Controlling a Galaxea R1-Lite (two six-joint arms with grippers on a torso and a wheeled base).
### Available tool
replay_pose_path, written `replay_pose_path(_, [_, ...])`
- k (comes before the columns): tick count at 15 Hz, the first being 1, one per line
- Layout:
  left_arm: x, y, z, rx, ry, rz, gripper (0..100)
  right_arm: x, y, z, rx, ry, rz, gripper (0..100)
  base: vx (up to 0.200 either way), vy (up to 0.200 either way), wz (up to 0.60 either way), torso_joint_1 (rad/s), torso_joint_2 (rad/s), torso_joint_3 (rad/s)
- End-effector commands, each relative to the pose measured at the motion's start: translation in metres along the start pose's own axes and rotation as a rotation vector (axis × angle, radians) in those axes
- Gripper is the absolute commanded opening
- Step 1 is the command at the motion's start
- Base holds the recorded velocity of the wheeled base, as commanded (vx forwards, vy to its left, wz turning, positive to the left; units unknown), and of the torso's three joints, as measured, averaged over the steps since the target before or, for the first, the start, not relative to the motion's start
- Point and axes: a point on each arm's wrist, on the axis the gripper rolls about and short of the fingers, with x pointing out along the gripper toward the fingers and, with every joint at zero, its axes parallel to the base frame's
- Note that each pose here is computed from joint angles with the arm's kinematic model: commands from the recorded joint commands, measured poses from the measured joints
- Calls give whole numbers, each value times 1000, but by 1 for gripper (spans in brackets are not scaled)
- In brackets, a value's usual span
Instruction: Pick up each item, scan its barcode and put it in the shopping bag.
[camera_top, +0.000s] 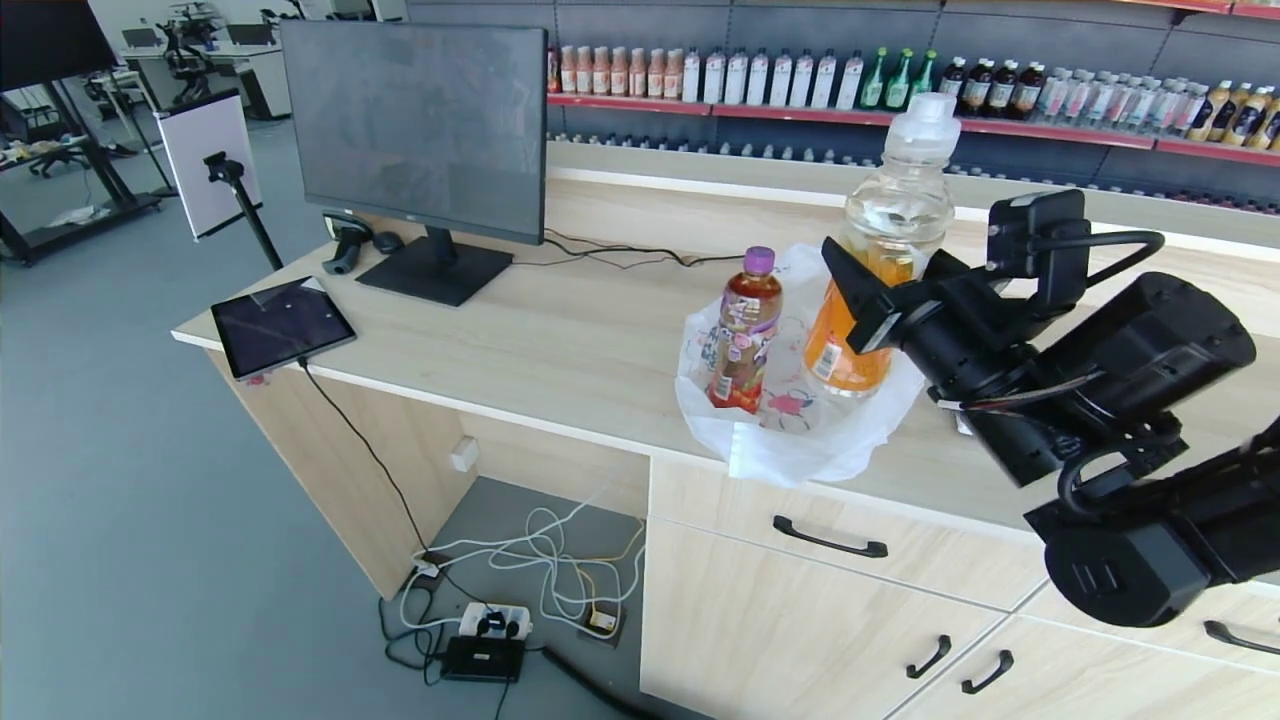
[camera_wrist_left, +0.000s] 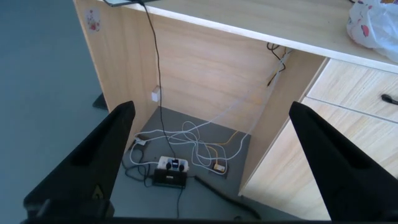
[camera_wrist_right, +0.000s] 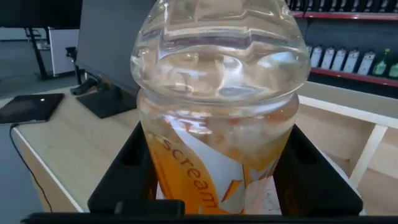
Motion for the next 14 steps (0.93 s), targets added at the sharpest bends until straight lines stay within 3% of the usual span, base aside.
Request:
replay_pose_path(1, [0, 0, 0, -1, 0, -1, 100, 12, 1, -20, 3, 22, -35, 0, 0, 0, 0, 0, 0, 0])
replay_pose_path(6, [0, 0, 0, -1, 0, 0, 100, 30, -26, -47, -32, 31, -115, 0, 0, 0, 0, 0, 0, 0])
replay_pose_path(14, [0, 0, 0, 1, 0, -1, 100, 44, -37, -78, -23, 46, -143, 0, 0, 0, 0, 0, 0, 0])
